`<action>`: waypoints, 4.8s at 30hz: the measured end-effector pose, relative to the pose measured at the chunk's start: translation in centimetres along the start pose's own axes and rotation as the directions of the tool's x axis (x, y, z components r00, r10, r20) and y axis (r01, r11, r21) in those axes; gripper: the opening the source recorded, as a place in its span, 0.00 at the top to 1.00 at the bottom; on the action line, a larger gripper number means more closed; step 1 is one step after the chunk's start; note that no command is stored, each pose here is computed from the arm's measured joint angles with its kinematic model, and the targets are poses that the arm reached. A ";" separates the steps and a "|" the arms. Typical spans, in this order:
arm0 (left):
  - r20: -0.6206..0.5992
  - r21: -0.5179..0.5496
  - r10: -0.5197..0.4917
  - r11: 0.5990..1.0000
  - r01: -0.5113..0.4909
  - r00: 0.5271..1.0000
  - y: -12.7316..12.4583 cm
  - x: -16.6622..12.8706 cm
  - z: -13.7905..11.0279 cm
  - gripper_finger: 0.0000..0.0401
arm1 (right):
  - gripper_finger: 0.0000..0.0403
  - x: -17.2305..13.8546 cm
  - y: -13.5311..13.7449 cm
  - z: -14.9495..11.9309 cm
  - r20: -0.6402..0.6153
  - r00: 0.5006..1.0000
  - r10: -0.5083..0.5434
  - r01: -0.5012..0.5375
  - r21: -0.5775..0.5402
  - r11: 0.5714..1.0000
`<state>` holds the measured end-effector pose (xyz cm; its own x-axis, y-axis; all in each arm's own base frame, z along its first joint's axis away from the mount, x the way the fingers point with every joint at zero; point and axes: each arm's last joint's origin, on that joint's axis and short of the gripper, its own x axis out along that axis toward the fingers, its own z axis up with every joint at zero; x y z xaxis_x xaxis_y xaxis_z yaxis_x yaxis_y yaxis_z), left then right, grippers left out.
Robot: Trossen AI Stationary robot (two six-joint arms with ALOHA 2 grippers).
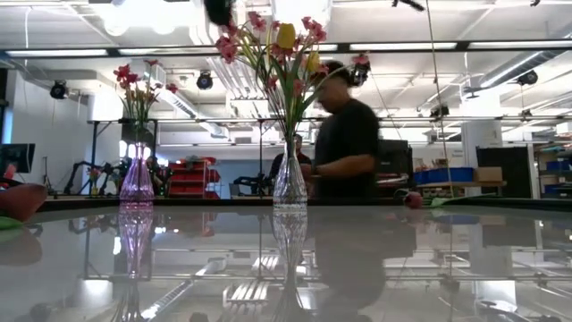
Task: Sort flowers into vase by color
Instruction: Put the red flowers into the purple vase
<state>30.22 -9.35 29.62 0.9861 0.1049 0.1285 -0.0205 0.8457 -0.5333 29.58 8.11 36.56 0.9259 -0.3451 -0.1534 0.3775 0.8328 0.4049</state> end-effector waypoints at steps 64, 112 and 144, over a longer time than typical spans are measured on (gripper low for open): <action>0.043 0.549 0.817 0.461 -0.697 0.574 5.2 -9.7 15.1 1.00 | 0.31 -6.6 1.1 8.6 0.061 0.992 0.112 -0.095 -0.240 0.966; 0.038 0.306 0.993 -0.115 -0.945 -0.109 16.5 -14.8 21.3 1.00 | 0.34 -6.7 0.0 7.5 0.147 0.958 -0.246 0.269 -0.166 0.949; 0.144 0.072 0.985 -0.109 -0.991 -0.098 19.7 -13.1 19.6 1.00 | 0.36 -6.7 -0.1 7.1 0.100 0.969 -0.224 0.240 -0.196 0.951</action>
<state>13.65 16.21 33.82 -0.1403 0.8978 -0.4175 -0.9873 -0.1585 -0.0090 23.20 7.28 43.92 0.8116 -0.5648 -0.1493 0.5838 0.7936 0.1717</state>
